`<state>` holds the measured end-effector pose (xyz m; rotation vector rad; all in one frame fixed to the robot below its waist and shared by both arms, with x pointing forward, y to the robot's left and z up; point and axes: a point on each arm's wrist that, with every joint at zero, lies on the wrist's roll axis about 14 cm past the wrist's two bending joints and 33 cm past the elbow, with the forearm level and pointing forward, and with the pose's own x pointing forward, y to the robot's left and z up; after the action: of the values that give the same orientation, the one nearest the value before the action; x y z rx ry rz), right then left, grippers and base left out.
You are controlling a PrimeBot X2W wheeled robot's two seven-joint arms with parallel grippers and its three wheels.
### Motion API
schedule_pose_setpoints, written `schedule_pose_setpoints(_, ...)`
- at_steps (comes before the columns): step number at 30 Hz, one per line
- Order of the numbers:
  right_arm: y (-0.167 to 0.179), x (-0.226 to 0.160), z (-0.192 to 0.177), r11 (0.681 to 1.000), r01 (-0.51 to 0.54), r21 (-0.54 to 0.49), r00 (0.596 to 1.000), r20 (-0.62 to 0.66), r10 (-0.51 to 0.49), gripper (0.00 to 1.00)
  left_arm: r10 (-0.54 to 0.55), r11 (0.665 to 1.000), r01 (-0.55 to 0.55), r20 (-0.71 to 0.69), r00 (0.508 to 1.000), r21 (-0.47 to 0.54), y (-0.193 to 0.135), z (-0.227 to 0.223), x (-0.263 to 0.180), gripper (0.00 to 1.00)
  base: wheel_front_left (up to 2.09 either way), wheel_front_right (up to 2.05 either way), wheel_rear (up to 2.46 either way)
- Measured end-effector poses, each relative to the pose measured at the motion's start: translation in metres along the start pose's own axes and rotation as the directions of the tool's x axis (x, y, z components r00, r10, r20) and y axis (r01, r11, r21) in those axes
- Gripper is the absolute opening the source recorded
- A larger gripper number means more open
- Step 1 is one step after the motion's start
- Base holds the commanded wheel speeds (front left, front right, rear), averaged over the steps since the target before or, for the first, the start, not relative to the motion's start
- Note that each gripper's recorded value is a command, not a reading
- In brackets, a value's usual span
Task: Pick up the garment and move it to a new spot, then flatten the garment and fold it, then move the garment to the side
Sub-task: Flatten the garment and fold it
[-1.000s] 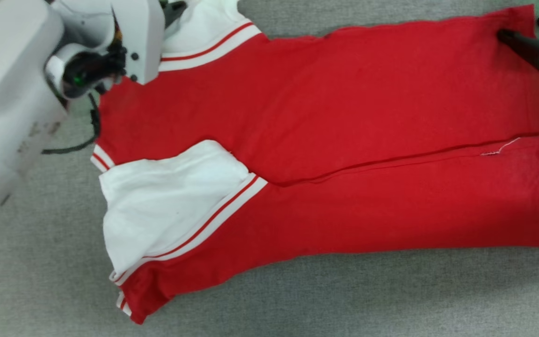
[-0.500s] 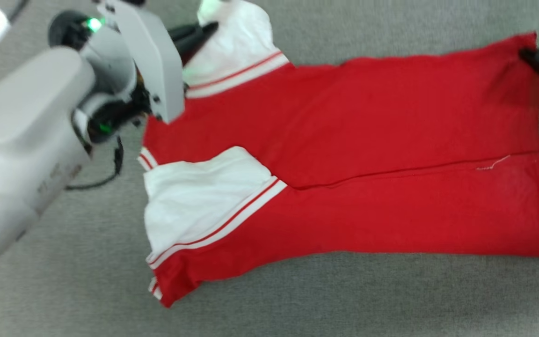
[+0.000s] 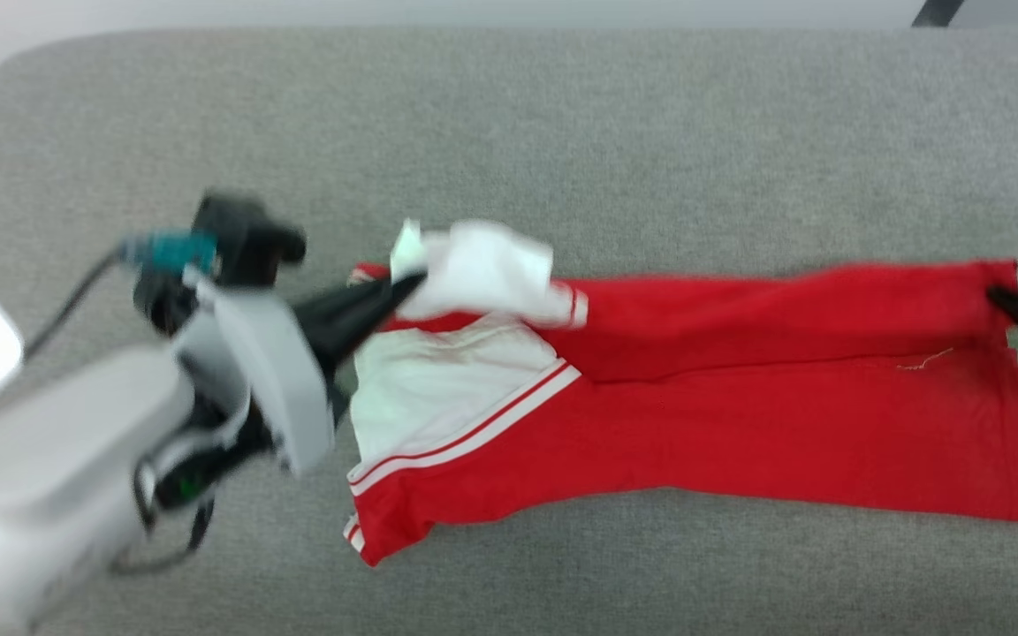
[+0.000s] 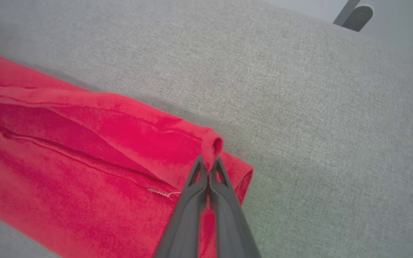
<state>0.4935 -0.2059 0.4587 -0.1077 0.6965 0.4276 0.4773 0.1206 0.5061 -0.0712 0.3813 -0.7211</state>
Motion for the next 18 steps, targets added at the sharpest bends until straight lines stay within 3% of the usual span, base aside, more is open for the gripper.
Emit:
schedule_pose_setpoints(9, 0.012, -0.025, -0.034, 0.999, -0.017, 0.046, 0.999, -0.027, 0.018, 0.00, 0.020, 0.997, -0.017, 0.041, 0.999, -0.077, -0.029, -0.032, -0.040, 0.00, 0.00, 0.00, 0.00)
schedule_pose_setpoints(18, 0.015, -0.013, -0.062, 0.997, -0.005, 0.083, 0.997, -0.079, 0.012, 0.00, 0.051, 0.990, -0.054, -0.024, 0.998, -0.127, -0.034, -0.075, -0.033, 0.00, 0.00, 0.00, 0.00)
